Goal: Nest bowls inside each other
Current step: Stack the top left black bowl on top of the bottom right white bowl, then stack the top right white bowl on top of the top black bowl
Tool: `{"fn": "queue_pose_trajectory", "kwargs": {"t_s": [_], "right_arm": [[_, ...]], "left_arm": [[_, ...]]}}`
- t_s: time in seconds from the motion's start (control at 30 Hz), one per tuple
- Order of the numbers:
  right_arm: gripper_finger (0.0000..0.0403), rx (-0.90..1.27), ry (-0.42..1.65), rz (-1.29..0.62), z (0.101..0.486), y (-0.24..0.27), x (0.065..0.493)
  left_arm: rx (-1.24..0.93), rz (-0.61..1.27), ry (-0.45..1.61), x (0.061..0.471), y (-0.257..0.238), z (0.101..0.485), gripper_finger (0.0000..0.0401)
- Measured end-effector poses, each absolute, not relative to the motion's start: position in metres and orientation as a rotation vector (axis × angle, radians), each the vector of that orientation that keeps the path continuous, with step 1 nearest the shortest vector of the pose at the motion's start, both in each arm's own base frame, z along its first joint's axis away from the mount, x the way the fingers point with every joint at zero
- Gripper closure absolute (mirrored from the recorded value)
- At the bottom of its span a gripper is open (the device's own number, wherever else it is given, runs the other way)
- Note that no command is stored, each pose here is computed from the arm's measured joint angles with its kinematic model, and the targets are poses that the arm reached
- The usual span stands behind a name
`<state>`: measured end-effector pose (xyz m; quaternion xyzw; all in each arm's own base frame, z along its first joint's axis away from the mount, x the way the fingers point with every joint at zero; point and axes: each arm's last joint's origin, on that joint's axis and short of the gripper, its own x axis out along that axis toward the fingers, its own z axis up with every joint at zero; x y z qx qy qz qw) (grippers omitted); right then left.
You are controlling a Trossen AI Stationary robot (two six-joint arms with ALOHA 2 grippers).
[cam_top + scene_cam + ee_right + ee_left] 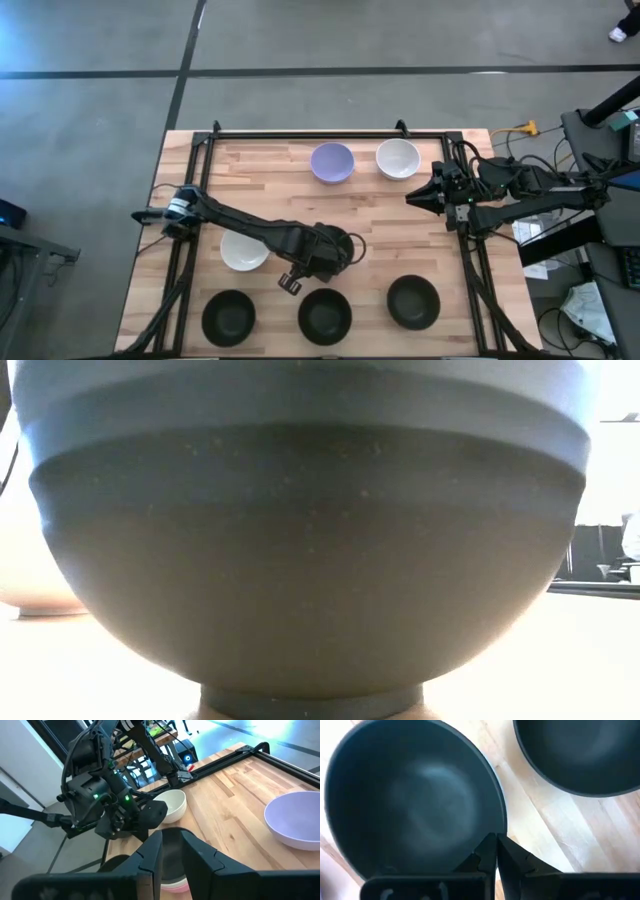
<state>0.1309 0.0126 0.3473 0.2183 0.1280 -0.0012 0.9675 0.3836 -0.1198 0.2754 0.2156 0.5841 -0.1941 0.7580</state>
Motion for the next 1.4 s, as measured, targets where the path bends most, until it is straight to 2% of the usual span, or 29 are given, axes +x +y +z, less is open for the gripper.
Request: {"fn": "queue_pose_trajectory", "kwargs": {"t_s": [0.2,0.37,0.57,0.77,0.93,1.1,1.2,1.3,1.4], "right_arm": [[0.0339,0.441,0.259,-0.003,0.347,0.013,0.131],[0.0339,0.44,0.259,-0.006,0.347,0.013,0.131],[0.0332,0.445,0.337,-0.031,0.34,0.012,0.128],[0.0315,0.461,0.46,-0.213,0.312,0.008,0.128],[0.0288,0.517,0.379,-0.215,0.295,0.008,0.145],[0.027,0.564,0.121,-0.184,0.284,0.003,0.167],[0.0267,0.588,0.021,-0.234,0.276,-0.009,0.173],[0.0263,0.604,0.0,-0.352,0.271,-0.03,0.173],[0.0252,0.518,0.093,-0.474,0.264,-0.049,0.172]], "left_arm": [[0.471,-0.415,1.272,0.384,-0.118,0.277,0.0401],[0.48,-0.301,1.213,0.377,-0.107,0.301,0.0401],[0.282,-0.123,1.164,0.35,-0.084,0.332,0.0401],[0.079,0.011,1.099,0.311,-0.069,0.341,0.0401],[-0.089,0.036,0.761,0.281,-0.062,0.349,0.0401],[-0.198,0.027,0.378,0.251,-0.051,0.352,0.0401],[-0.234,0.052,0.2,0.232,-0.044,0.353,0.0401],[-0.257,0.099,0.081,0.215,-0.038,0.352,0.0401],[-0.268,0.136,0.023,0.2,-0.033,0.352,0.0401]]}}
